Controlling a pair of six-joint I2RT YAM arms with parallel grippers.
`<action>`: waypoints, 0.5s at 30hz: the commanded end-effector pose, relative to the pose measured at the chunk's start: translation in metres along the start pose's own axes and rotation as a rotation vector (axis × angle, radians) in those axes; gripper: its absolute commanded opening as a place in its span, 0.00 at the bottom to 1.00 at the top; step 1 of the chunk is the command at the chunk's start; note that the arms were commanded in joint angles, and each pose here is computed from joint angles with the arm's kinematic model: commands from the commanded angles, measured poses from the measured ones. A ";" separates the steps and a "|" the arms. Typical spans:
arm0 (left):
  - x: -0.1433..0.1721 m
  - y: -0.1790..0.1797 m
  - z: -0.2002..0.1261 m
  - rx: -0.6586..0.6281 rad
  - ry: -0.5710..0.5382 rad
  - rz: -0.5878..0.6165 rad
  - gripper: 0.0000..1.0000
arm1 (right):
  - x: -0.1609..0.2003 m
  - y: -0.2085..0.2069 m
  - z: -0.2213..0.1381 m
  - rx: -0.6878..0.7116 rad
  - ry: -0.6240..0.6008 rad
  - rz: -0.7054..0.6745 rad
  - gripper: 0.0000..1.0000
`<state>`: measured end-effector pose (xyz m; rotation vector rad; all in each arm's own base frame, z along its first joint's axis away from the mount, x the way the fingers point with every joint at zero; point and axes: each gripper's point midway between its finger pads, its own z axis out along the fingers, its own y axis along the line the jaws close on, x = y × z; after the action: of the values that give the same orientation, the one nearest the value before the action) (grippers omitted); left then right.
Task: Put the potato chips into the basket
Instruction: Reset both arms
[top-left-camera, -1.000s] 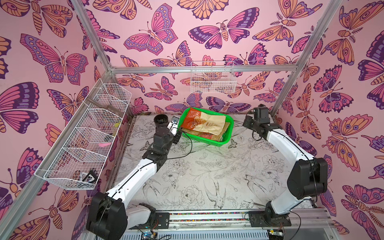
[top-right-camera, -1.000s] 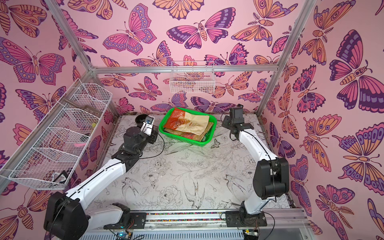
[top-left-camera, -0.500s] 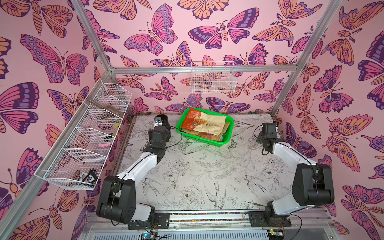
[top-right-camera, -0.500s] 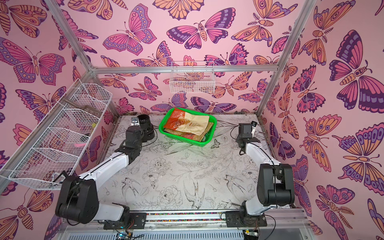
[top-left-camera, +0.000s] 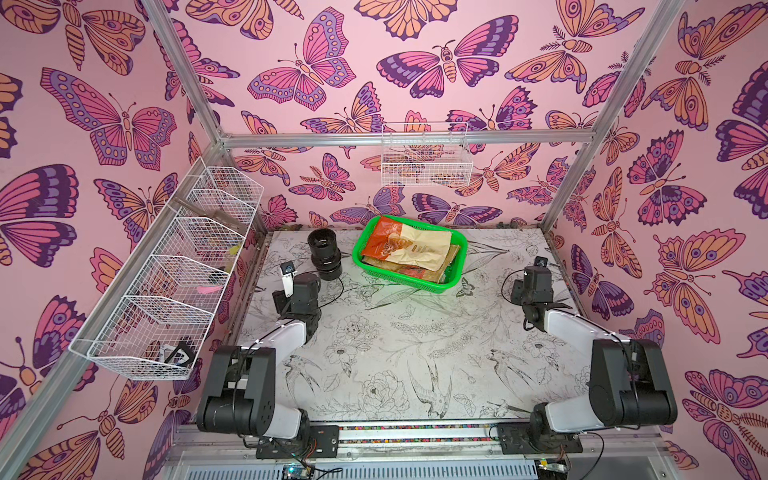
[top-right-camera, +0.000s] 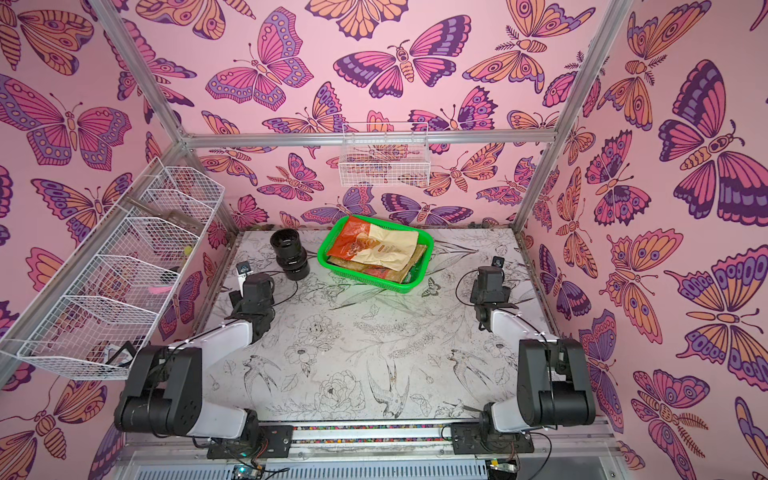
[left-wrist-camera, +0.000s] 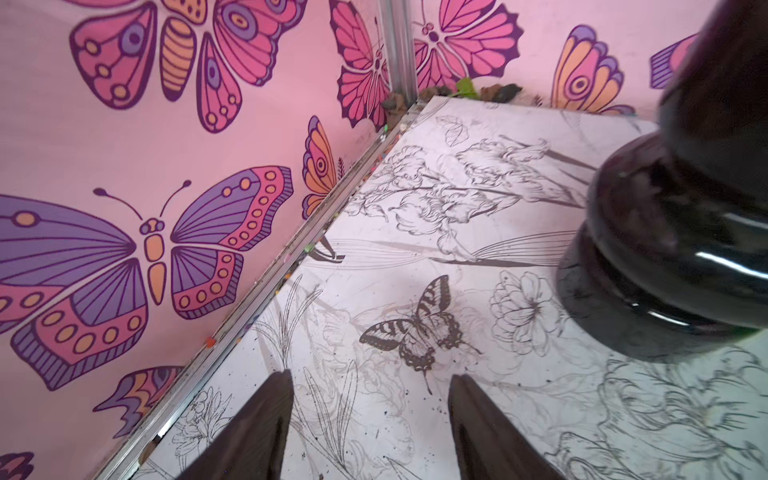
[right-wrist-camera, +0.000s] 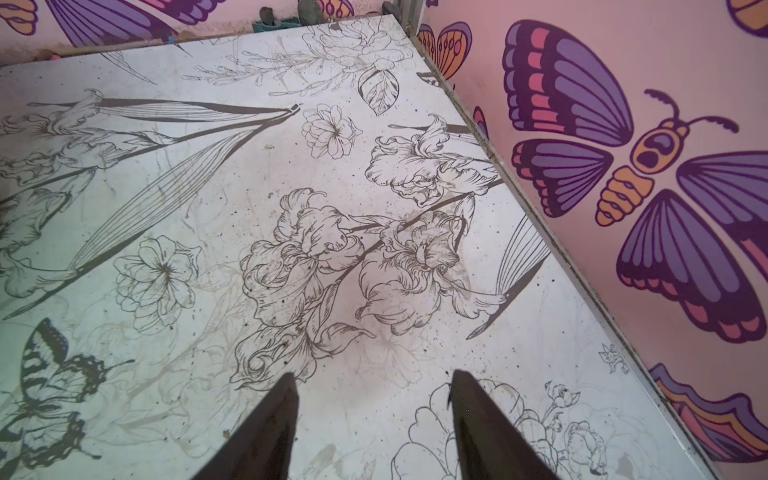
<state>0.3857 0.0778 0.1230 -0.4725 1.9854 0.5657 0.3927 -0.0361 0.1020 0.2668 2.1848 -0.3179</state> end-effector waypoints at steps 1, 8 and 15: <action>0.012 -0.011 0.007 0.054 -0.021 -0.011 0.65 | -0.001 -0.005 0.001 0.012 -0.103 -0.066 0.62; 0.018 -0.026 0.001 0.171 -0.079 -0.004 0.66 | 0.000 0.020 0.006 -0.242 -0.159 -0.037 0.62; 0.018 -0.017 -0.017 0.200 -0.197 -0.070 0.67 | 0.009 0.022 -0.006 -0.332 -0.285 -0.017 0.63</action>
<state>0.3708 0.0571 0.0875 -0.3572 1.9240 0.4041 0.3811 -0.0249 0.0727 0.0817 2.0255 -0.0588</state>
